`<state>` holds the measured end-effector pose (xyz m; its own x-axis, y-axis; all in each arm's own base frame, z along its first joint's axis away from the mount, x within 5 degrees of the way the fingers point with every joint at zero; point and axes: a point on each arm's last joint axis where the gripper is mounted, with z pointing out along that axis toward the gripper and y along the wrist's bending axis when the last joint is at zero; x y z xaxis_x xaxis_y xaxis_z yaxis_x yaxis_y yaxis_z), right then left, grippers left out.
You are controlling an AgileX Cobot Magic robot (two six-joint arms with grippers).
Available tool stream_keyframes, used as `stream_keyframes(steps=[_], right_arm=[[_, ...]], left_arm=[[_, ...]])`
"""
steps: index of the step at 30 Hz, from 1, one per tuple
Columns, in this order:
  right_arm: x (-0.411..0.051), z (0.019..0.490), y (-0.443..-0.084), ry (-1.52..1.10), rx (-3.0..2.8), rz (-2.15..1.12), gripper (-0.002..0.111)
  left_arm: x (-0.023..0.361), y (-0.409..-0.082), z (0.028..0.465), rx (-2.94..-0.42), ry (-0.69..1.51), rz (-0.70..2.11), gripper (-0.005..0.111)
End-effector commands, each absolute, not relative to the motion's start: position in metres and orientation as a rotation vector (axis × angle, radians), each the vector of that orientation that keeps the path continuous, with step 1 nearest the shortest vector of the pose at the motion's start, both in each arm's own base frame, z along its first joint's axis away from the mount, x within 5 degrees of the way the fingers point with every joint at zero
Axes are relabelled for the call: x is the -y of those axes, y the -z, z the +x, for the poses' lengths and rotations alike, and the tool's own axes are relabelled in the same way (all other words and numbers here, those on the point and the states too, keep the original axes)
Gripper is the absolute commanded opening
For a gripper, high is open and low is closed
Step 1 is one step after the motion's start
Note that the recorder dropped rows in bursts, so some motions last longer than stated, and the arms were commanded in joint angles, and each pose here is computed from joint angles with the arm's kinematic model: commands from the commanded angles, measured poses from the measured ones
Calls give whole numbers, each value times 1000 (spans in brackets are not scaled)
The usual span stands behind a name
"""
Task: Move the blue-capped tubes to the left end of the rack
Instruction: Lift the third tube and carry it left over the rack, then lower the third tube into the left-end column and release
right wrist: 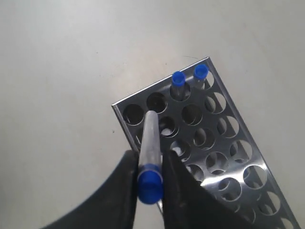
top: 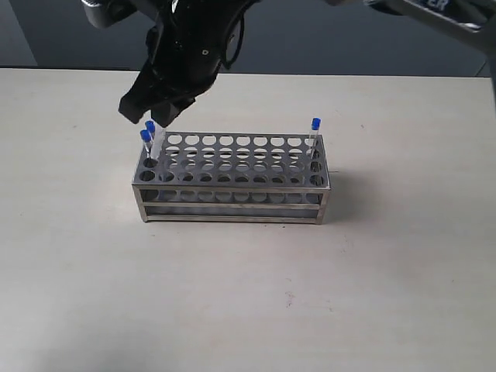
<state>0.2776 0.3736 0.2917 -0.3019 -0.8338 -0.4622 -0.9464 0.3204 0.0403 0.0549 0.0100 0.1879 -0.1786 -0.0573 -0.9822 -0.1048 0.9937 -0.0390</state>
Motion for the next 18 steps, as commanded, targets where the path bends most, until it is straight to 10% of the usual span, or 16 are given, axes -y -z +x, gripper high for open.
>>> stream_keyframes(steps=[1,18], right_arm=[[-382,283,-283,-412,-2241,-1608,-1],[-399,292,-256,-491,-2256,-1555,-1]], left_arm=[[-10,-190,55,-1741,-34,-114,1],[-9,-190,55,-1739,-33,-114,1]])
